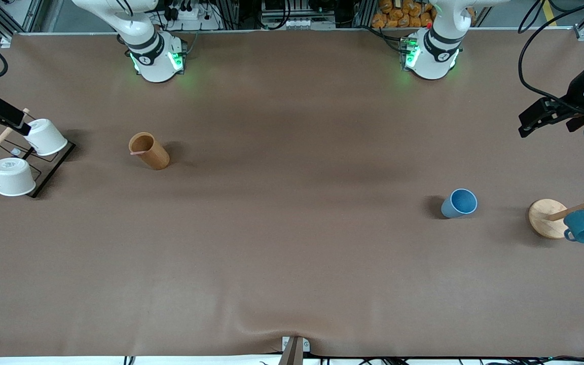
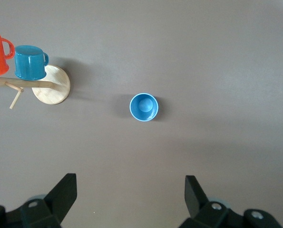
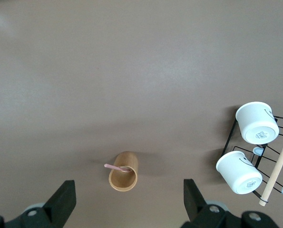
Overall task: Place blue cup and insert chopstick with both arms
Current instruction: 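Reach the left gripper to the blue cup while the right gripper reaches the chopstick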
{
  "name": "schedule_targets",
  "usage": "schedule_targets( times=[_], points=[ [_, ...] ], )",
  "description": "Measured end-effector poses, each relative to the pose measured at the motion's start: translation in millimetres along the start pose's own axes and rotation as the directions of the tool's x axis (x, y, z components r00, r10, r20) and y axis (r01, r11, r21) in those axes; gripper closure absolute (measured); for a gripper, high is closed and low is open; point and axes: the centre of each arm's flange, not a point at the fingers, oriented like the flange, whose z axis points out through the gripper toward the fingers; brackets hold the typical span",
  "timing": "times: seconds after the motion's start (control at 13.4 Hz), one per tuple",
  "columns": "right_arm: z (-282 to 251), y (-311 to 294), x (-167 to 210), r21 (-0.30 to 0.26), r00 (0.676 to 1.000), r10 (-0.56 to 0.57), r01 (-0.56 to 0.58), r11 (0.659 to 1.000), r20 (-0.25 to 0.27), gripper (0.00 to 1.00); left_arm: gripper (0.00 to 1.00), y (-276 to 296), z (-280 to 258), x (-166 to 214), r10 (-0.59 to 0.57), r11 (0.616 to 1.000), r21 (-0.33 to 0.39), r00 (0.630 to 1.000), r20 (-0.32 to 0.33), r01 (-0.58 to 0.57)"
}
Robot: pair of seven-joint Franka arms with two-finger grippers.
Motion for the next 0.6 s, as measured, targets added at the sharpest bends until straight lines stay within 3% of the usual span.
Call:
schedule_targets(
  times=[0.6],
  points=[
    [16.4, -3.9, 7.9, -0.002, 0.999, -0.007, 0.007, 1.000, 0.032, 0.00, 0.00, -0.4, 10.2, 4.9, 0.060, 0.998, 0.001, 0.998, 0.019, -0.060]
  ],
)
